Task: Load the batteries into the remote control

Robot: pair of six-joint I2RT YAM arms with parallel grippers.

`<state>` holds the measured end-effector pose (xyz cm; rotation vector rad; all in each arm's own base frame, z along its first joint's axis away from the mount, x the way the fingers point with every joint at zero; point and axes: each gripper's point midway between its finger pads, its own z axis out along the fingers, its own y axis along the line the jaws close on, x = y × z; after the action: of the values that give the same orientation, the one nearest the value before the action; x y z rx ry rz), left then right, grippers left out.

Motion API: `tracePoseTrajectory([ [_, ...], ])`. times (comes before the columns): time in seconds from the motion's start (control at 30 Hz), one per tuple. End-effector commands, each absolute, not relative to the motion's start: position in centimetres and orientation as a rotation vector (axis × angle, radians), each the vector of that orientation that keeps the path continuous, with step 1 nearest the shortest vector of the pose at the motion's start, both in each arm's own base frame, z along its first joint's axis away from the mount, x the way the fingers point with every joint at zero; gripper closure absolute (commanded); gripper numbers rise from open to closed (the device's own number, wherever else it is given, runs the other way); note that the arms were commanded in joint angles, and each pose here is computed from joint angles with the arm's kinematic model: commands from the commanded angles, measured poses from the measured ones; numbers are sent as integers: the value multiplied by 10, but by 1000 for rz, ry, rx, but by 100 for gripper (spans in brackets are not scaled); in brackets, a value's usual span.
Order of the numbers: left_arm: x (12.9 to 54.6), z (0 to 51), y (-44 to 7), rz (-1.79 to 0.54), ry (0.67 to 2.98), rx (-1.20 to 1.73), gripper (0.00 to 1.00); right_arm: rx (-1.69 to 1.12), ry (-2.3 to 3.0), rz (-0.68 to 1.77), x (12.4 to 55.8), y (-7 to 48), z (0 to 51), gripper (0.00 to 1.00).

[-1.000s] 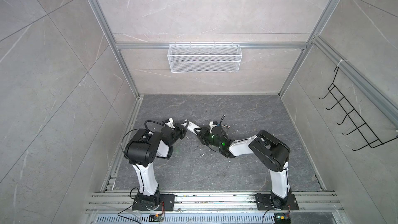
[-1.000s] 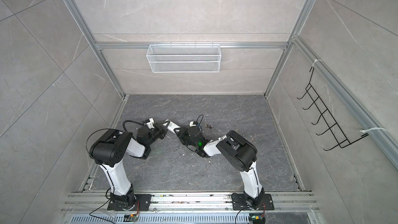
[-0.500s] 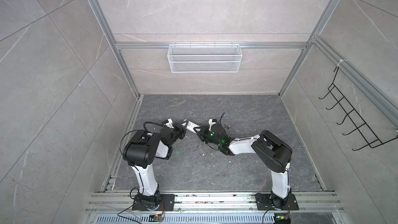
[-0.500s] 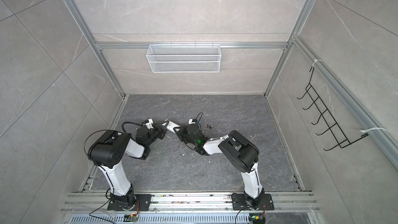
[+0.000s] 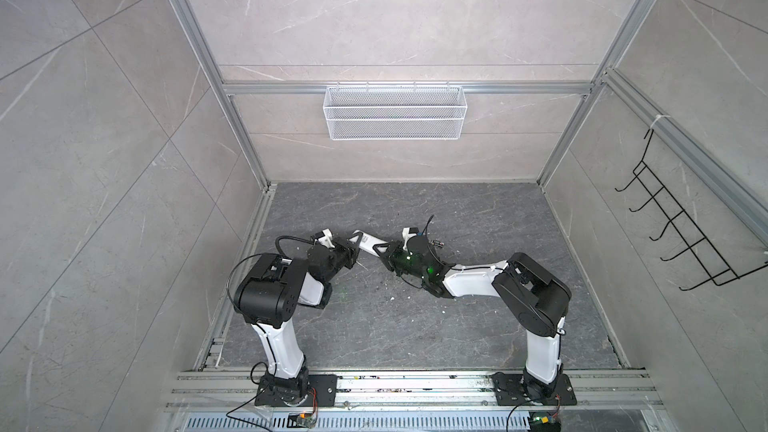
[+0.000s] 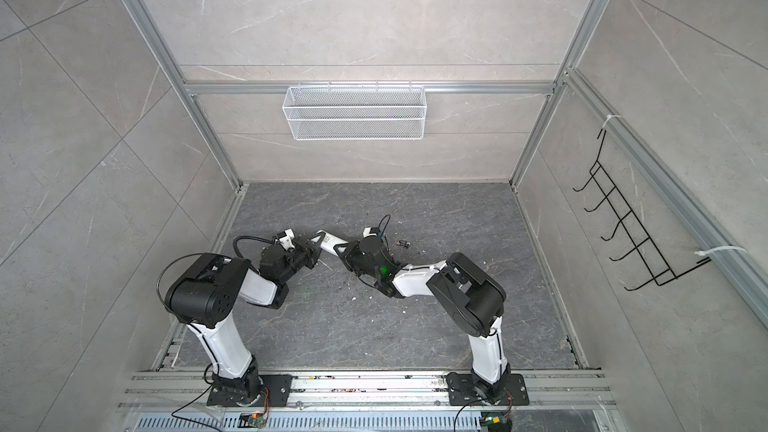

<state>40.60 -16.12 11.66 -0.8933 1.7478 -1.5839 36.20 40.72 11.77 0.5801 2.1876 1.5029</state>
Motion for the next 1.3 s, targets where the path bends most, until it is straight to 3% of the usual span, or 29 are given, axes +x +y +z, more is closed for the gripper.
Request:
tracePoseTrajectory([
  [0.0, 414, 138, -153, -1510, 1674, -734, 100, 540, 2429, 1161, 351, 379, 53, 79],
  [0.4, 417, 119, -157, -1496, 1721, -743, 100, 529, 2468, 1205, 367, 398, 44, 73],
  [0.6, 416, 120, -158, -1506, 1725, -734, 100, 533, 2465, 1232, 372, 399, 53, 46],
  [0.7, 416, 117, -159, -1513, 1732, -747, 100, 560, 2455, 1297, 374, 403, 57, 41],
  [1.0, 416, 120, -160, -1519, 1728, -741, 100, 578, 2452, 1323, 379, 404, 64, 45],
  [1.27, 418, 118, -159, -1501, 1726, -741, 100, 560, 2496, 1273, 380, 405, 56, 61],
])
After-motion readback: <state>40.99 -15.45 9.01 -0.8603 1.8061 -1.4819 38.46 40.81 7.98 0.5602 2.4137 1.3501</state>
